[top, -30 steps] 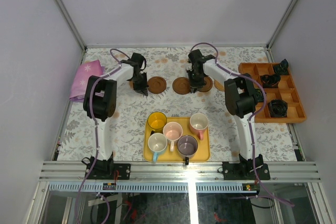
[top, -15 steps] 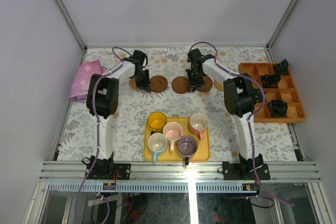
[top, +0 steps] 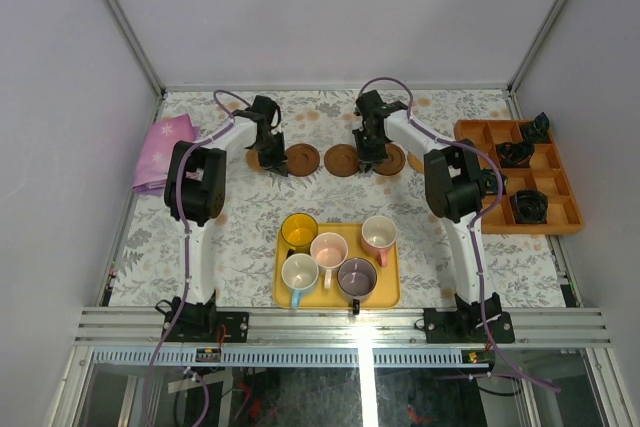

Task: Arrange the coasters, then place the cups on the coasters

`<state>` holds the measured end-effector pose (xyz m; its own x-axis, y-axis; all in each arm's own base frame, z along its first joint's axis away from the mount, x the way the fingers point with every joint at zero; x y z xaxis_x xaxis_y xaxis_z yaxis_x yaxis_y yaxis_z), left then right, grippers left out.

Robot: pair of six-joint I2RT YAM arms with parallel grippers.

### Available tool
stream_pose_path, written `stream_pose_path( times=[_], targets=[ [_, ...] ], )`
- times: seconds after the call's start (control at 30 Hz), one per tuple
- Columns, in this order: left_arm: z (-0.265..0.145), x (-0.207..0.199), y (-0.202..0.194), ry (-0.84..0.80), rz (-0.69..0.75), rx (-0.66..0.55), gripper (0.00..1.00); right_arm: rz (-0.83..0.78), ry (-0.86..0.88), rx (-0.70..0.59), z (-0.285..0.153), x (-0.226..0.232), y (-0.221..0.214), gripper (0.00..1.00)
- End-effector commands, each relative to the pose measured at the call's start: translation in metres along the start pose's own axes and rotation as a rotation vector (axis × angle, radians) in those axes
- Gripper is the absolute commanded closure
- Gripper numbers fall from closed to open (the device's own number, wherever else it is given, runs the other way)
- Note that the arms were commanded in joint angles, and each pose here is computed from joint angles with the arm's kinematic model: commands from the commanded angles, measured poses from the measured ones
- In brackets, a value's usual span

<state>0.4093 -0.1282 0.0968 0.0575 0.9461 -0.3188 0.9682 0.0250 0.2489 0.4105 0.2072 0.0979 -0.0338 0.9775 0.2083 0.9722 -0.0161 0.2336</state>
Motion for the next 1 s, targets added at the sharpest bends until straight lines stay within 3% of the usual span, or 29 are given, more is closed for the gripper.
stream_pose_path(
  times=[0.0, 0.5, 0.97],
  targets=[
    [0.009, 0.002, 0.002, -0.008, -0.008, 0.006, 0.97, -0.032, -0.020, -0.005, 0.007, 0.004, 0.003, 0.74],
    [-0.054, -0.013, 0.019, -0.049, 0.010, -0.148, 0.97, -0.062, -0.087, -0.216, -0.085, 0.005, 0.019, 0.72],
    [-0.060, 0.025, 0.038, -0.023, -0.082, -0.222, 0.95, 0.170, -0.143, -0.246, -0.086, -0.070, 0.036, 0.81]
  ],
)
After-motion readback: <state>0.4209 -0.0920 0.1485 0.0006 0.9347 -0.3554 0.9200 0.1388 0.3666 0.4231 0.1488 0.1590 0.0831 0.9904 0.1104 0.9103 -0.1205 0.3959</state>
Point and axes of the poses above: each gripper's point midway between its finger pads, its own z axis out along the fingers, its own x axis along the line the jaws close on, y = z × x, the point moved 9 cm from there along -z, back along the fingers, and after that the axes turned 9 degrees about z, right-handed, at the moved point
